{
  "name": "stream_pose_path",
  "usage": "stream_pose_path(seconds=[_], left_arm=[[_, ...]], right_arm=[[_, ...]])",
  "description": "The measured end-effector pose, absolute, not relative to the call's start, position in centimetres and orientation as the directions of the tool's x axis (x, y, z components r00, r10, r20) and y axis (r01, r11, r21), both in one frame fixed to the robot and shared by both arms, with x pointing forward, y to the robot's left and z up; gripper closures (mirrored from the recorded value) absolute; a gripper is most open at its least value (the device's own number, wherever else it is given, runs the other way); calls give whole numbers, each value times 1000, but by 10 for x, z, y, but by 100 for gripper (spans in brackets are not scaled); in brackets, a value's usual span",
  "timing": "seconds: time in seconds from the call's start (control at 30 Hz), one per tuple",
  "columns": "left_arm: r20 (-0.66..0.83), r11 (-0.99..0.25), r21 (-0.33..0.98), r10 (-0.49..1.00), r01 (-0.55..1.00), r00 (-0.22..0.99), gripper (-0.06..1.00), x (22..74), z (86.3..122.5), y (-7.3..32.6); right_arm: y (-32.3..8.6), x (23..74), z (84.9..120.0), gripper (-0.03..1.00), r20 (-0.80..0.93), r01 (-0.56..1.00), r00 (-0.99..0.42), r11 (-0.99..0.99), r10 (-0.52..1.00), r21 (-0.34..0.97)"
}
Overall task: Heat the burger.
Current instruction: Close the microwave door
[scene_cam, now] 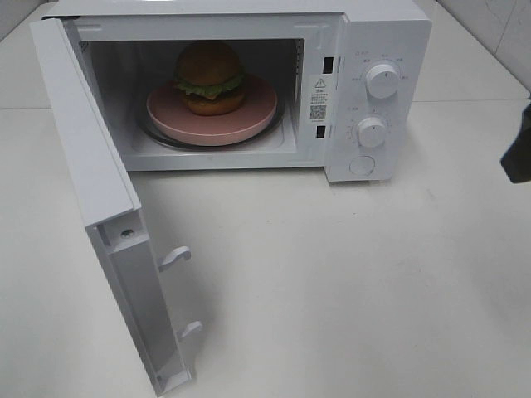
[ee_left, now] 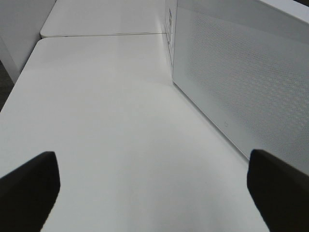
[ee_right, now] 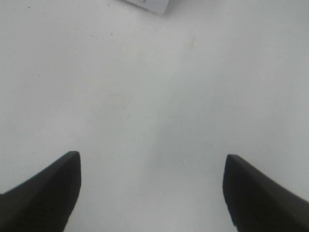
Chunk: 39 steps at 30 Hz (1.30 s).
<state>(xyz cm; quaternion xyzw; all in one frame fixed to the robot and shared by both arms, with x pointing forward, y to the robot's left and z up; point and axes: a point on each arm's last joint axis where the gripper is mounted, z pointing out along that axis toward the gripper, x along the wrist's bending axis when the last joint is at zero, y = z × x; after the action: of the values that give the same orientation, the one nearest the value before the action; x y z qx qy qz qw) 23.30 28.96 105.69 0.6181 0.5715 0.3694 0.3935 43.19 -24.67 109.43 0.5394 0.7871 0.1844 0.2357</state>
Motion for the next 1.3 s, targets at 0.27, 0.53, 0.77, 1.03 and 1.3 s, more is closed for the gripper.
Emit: stream_pose_path(seconds=[0.27,0.53,0.77,1.03,1.3], left_arm=[[7,-37,909,997,416,74,-3,233,1057,290],[7,-37,909,997,416,74,-3,233,1057,290],[7,-37,909,997,416,74,-3,233,1057,290],[7,-37,909,997,416,74,-3,233,1057,290],[7,-37,909,997,416,74,-3,233,1057,290]], right_arm=[[-262,393,1107,20,-149,826,-242,284,959,487],[-277,347,1121,20,-121,761,-219,247,968,600],[-287,316,1106,20,-114,726,-213,235,970,646],[-305,276,1097,20,-89,559,-91,125,992,819],[-311,247,1075,20,-69,437,-13,68,998,897]])
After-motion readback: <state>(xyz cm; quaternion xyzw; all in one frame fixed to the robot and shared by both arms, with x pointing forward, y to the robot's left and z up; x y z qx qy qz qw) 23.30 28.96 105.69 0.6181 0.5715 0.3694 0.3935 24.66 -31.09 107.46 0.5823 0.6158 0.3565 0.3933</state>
